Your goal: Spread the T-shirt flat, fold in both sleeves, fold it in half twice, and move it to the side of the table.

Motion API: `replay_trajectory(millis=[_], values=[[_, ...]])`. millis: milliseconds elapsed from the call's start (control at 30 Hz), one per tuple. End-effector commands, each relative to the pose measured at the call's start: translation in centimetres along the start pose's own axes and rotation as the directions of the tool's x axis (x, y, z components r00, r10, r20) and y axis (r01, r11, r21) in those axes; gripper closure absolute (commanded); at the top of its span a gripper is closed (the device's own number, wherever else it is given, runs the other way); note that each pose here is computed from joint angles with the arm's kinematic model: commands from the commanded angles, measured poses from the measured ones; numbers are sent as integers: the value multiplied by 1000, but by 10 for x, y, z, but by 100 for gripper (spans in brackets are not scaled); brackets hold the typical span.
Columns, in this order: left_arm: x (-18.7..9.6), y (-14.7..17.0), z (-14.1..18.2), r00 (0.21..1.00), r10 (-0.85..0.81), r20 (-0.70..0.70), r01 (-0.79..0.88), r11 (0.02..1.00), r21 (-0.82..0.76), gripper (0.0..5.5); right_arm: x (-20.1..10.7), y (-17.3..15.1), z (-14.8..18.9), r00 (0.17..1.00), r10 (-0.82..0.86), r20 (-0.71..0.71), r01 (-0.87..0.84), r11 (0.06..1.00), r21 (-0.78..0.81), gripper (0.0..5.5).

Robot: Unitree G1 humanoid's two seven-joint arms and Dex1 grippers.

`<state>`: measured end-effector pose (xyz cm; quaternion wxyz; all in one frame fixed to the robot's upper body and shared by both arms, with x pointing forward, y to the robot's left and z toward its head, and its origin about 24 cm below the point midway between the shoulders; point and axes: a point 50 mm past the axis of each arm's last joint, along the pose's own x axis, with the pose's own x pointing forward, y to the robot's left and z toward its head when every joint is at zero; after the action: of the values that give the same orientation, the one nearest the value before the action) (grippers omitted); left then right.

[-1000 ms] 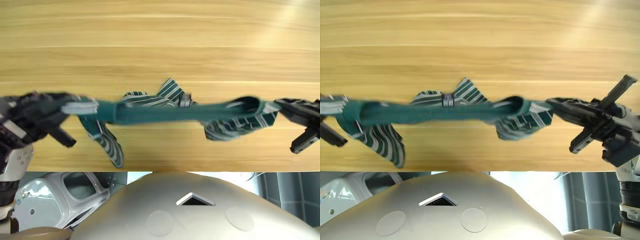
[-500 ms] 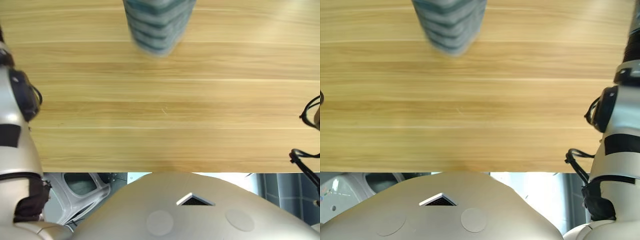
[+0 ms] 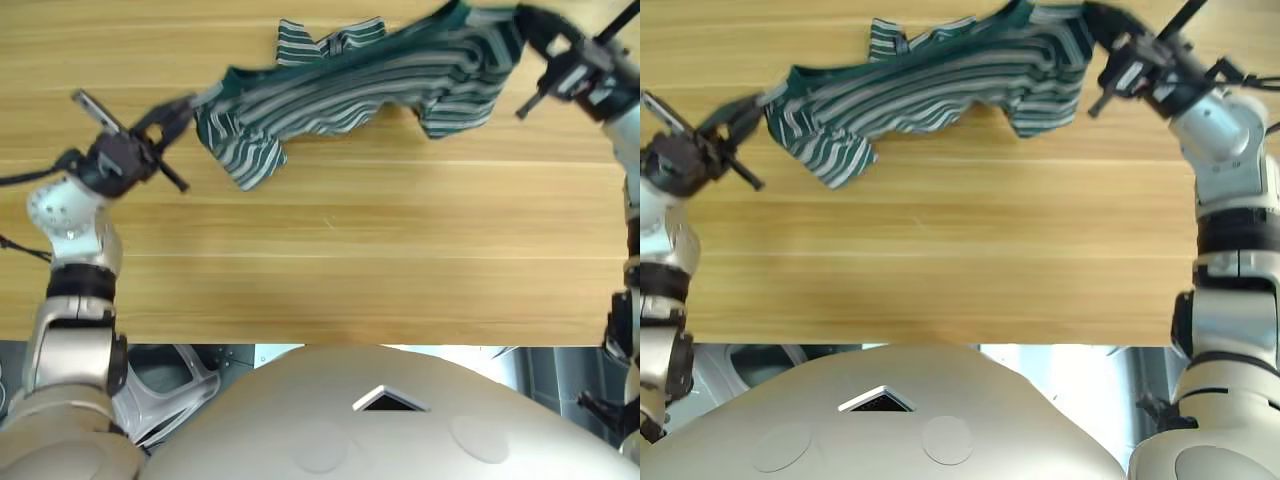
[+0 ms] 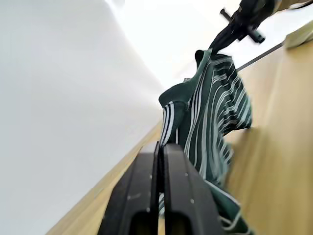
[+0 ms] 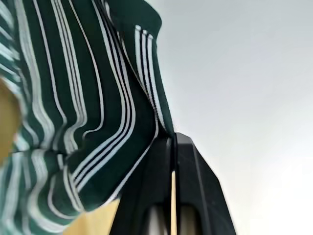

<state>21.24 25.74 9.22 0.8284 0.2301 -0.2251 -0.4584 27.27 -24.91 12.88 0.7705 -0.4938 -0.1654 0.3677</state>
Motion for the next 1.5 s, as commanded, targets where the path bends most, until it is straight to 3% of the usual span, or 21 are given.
replay_trajectory(millis=[33,267,500,600,733,867,933,1000,1067,1100,1233,1367,1500], values=[[-9,-2,23,991,-132,33,133,991,-31,546,-30,51,7,927,376,17,-376,924,73,550],[-19,-29,26,936,-343,-78,337,938,-80,546,-62,99,20,773,632,55,-631,757,172,550],[-30,-82,18,739,-645,-195,609,763,-217,546,-79,126,34,671,737,86,-735,644,213,550],[-35,-93,12,659,-712,-244,661,702,-263,486,-77,137,41,643,758,107,-759,612,224,550],[-54,-88,-2,546,-726,-418,671,678,-301,407,-81,139,44,628,771,108,-767,589,254,467],[-67,-76,-4,583,-641,-500,597,755,-271,336,-89,141,46,625,774,105,-764,578,286,389],[-68,-64,5,662,-578,-477,545,808,-223,296,-89,131,54,665,731,154,-737,608,296,345],[-54,-39,27,838,-427,-339,411,903,-121,277,-89,102,55,757,623,196,-650,691,315,307],[-43,-21,43,930,-310,-197,303,951,-64,301,-87,72,52,840,498,215,-542,774,326,248],[-38,-15,43,950,-269,-161,266,963,-43,324,-82,58,43,889,425,172,-458,826,329,245],[-27,-14,25,955,-239,-176,240,971,-13,398,-56,51,11,942,334,-35,-312,909,275,320],[-18,-37,-9,896,-337,-290,340,940,-42,477,-40,63,-10,915,356,-190,-318,926,202,405],[-15,-56,-24,856,-408,-316,405,911,-81,541,-42,77,-18,875,420,-239,-384,905,185,479]])
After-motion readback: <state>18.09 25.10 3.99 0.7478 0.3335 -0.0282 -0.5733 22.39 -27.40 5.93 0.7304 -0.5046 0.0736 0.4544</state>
